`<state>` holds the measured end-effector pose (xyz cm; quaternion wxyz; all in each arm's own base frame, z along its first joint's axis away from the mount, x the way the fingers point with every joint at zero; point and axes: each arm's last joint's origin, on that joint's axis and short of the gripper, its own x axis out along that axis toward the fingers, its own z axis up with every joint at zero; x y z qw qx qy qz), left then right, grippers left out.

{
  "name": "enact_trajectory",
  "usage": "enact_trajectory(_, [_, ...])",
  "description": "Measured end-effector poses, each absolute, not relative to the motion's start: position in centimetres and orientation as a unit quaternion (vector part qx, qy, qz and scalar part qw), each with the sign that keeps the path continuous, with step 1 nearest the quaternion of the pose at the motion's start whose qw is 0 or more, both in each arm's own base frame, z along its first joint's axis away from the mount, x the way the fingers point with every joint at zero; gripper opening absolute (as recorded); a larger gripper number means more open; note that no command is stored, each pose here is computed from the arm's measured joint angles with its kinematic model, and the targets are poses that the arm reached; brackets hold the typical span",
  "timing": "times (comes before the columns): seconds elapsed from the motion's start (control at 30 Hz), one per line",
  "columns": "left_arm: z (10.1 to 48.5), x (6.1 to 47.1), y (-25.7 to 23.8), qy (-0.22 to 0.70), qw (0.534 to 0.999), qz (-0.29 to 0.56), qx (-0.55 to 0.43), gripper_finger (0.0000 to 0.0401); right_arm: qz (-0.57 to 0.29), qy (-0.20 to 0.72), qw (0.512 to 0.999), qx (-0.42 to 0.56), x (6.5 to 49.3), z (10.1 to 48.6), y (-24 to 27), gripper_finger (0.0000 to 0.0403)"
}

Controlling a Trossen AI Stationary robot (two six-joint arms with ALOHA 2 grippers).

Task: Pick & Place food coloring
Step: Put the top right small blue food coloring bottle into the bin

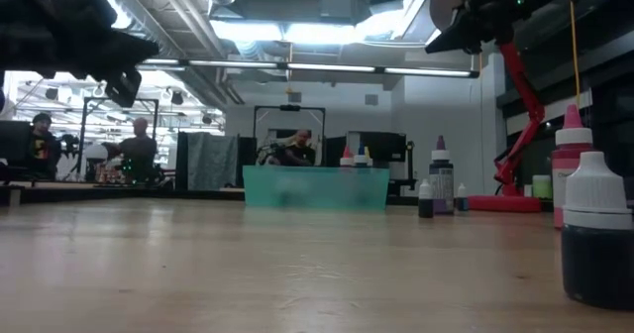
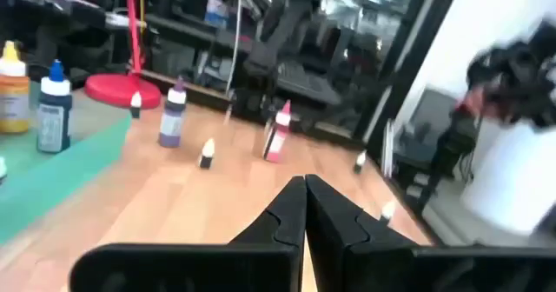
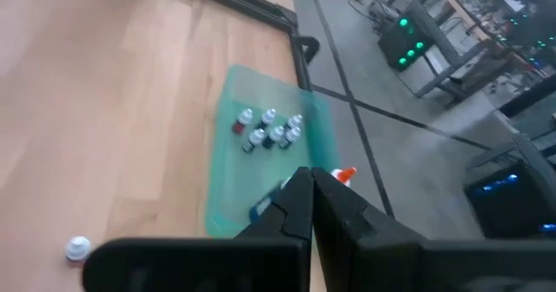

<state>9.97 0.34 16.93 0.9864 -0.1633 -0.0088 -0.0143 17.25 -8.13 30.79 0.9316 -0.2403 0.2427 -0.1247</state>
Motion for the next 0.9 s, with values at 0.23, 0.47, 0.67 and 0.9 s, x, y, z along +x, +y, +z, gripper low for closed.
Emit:
enact_trajectory(0.23, [16.3,10.2,0.3,0.025,0.991,-0.016,-0.130,0.0007,-0.100,0.223,0.950,-0.196,17.5,30.8,-8.0,0.0012])
enact_trajectory(0.47, [16.2,10.3,0.3,0.031,0.982,-0.009,-0.187,0.0008,-0.145,0.283,0.946,-0.059,18.1,28.7,-9.7,0.0013])
enact_trajectory(0.67, [16.2,10.3,0.4,0.031,0.985,-0.009,-0.170,0.0008,-0.185,0.343,0.921,0.031,19.0,26.2,-11.8,0.0060])
enact_trajectory(0.9, [16.2,10.3,0.4,0.031,0.985,-0.009,-0.170,0.0007,-0.258,0.445,0.857,0.041,19.7,23.6,-13.3,0.0144])
